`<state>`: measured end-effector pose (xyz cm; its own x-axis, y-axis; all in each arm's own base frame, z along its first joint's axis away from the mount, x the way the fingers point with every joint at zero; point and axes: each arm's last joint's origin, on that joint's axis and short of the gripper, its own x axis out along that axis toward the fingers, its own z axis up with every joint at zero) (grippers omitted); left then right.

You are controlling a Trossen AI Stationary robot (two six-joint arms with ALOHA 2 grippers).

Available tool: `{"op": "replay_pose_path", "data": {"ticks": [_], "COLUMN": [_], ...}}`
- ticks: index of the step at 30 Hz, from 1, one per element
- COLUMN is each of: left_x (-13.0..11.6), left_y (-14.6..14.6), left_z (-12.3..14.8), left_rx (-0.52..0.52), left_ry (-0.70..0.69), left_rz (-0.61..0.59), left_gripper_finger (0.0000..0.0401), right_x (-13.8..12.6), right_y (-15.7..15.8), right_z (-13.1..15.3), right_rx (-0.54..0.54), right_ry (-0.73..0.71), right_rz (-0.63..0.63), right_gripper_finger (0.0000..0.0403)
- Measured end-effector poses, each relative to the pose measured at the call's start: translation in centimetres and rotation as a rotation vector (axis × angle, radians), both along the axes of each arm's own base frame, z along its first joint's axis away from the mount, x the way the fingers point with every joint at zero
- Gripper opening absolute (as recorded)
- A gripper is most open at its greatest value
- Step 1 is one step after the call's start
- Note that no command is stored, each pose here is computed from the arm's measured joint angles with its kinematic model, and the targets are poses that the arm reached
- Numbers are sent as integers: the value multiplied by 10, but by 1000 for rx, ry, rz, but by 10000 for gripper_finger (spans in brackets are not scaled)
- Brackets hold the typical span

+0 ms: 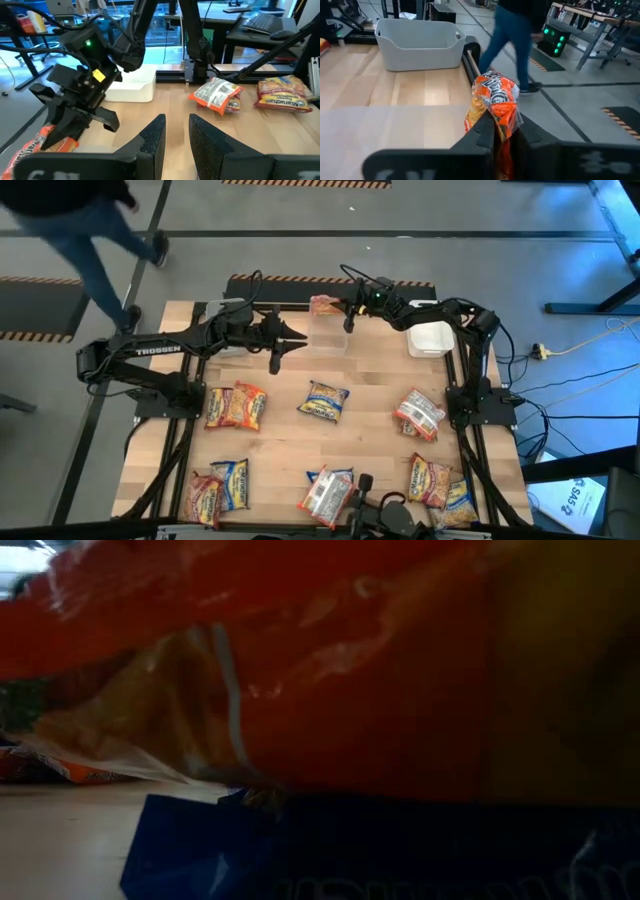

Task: Sort Maruchan noodles
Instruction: Put the top center orange noodle into the transparent bin

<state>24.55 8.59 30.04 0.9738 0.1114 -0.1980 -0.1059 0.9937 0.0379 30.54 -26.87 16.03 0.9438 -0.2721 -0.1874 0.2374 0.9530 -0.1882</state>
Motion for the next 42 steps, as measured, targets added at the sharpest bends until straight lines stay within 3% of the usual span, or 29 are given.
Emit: {"op": "replay_pose_path", "data": {"ticks": [7,24,33,38,42], "left_x": [0,0,0,0,0], "left_y": [0,0,0,0,0], "left_z": [0,0,0,0,0], "left_rx": [0,1,0,1,1], "left_ry": [0,1,1,-2,-3], "left_rz": [0,0,0,0,1], "left_gripper_finger": [79,79,79,79,79], "right_x": [0,2,-4,-5,-6], "right_y": [-2,-4,0,-1,-3], "right_z": [-1,-3,6,10,11], "right_rx": [27,111,163,113,-8], "right_ry": [19,115,172,175,224], "right_rz": [-67,-74,-119,-160,-198], "right_gripper_finger": [32,150,166,166,166]}}
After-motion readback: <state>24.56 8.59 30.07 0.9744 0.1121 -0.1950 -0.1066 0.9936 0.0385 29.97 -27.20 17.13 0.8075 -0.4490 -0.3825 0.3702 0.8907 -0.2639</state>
